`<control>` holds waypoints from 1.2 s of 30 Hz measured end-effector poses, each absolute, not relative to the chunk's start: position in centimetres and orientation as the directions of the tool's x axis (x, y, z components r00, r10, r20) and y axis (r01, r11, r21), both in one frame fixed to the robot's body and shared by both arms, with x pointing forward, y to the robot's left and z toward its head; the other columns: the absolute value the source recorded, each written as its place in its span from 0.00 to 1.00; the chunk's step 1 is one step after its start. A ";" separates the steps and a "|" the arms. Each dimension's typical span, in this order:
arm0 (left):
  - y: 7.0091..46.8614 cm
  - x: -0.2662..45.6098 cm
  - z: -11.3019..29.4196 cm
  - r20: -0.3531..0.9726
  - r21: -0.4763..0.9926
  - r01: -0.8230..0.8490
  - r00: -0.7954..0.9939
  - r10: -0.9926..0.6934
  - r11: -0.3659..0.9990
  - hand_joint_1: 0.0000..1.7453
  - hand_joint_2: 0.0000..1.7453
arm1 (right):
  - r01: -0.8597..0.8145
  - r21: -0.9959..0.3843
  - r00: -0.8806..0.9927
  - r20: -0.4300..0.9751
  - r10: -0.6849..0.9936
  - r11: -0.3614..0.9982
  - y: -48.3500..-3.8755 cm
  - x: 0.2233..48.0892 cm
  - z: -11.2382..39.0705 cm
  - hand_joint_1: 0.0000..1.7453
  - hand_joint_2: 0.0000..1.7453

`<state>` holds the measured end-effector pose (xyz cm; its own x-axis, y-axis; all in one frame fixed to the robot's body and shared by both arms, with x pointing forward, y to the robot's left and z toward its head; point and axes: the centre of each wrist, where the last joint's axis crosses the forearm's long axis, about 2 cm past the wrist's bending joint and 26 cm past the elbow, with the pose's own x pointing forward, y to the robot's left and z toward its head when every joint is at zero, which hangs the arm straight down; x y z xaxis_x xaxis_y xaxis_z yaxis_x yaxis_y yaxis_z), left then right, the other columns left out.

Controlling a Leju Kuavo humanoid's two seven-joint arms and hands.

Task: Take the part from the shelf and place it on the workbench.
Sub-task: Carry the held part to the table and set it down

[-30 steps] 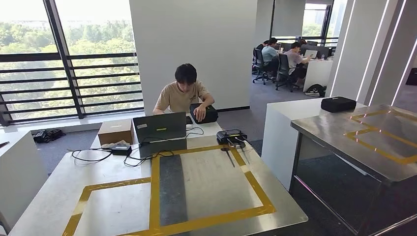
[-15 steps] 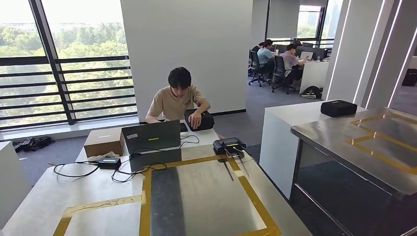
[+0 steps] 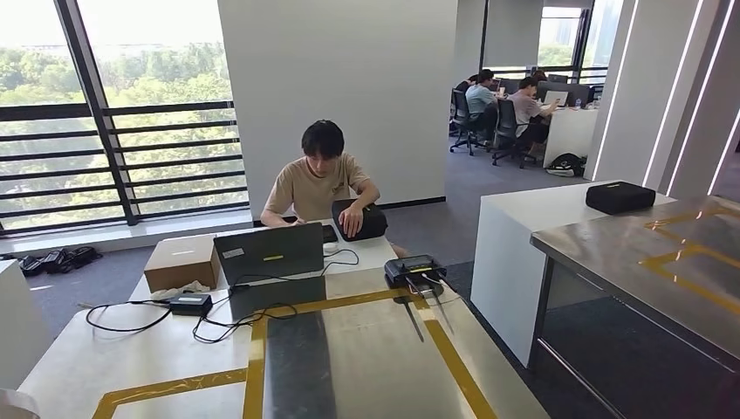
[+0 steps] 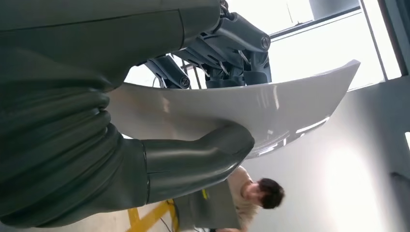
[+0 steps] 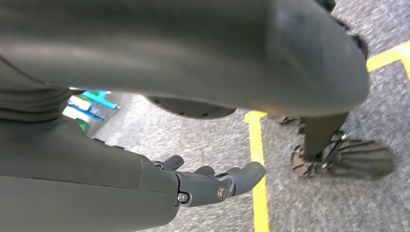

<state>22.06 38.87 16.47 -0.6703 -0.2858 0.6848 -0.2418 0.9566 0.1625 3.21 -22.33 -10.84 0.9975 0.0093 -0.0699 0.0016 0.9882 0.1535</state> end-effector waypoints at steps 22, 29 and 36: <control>41.0 35.1 8.0 0.182 0.971 -0.118 -0.190 -0.965 0.207 1.00 1.00 | -0.098 0.165 0.993 -0.049 0.108 0.981 -22.1 4.0 -10.7 0.00 0.00; 40.7 34.5 5.8 0.149 0.988 0.059 -0.179 -0.973 0.140 0.50 1.00 | -0.107 0.163 0.992 -0.048 0.116 0.981 -22.1 4.0 -10.7 0.00 0.00; 37.5 33.8 3.8 0.095 0.987 0.151 -0.247 -0.964 0.059 0.00 0.75 | -0.090 0.157 0.994 -0.050 0.099 0.984 -22.1 4.0 -10.7 0.00 0.00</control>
